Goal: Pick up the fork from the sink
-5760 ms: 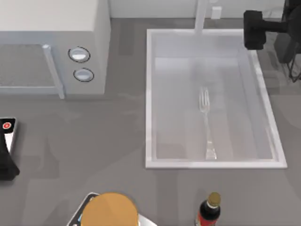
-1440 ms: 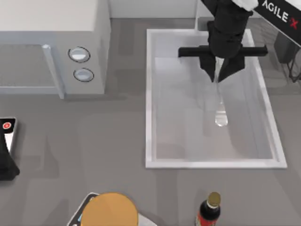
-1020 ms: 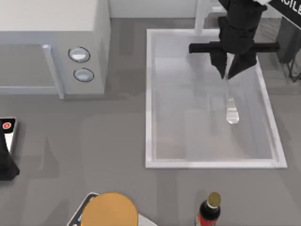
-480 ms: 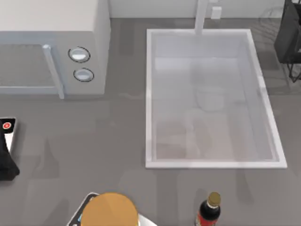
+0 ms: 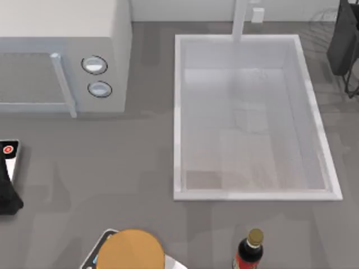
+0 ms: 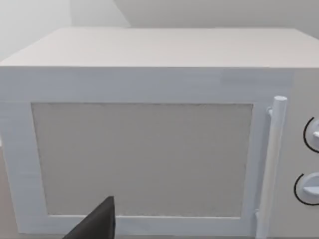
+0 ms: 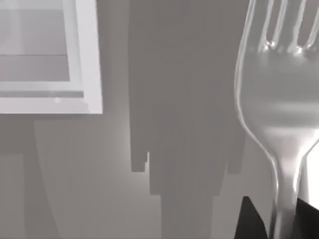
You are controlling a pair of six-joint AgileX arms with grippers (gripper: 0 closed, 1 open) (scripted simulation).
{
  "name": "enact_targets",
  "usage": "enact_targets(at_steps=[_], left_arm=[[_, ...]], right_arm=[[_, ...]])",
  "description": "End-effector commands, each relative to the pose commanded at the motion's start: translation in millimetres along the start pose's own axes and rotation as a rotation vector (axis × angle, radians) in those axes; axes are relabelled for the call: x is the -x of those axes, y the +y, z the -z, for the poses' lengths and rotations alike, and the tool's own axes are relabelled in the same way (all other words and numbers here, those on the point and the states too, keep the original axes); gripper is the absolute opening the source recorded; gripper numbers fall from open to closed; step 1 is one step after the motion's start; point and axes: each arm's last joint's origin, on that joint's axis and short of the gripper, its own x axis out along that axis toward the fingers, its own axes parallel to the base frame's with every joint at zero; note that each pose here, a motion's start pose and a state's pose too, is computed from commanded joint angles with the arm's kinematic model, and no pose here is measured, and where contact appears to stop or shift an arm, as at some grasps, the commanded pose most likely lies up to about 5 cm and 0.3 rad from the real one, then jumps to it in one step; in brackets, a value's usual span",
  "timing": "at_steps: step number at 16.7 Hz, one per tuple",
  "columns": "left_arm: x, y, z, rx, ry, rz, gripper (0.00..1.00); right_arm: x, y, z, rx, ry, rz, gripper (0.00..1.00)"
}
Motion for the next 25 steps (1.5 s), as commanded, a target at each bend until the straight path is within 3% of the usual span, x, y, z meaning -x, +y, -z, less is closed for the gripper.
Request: enact_targets(at_steps=[4,12,17,25], left_arm=[[0,0,0,0.000,0.000,0.000,1.00],[0,0,0,0.000,0.000,0.000,1.00],[0,0,0,0.000,0.000,0.000,1.00],[0,0,0,0.000,0.000,0.000,1.00]], right_arm=[[-12,1,-2,0.002,0.008,0.001,0.00],[-102,0,-2,0.000,-0.006,0.000,0.00],[-110,0,0,0.000,0.000,0.000,0.00],[-110,0,0,0.000,0.000,0.000,0.60]])
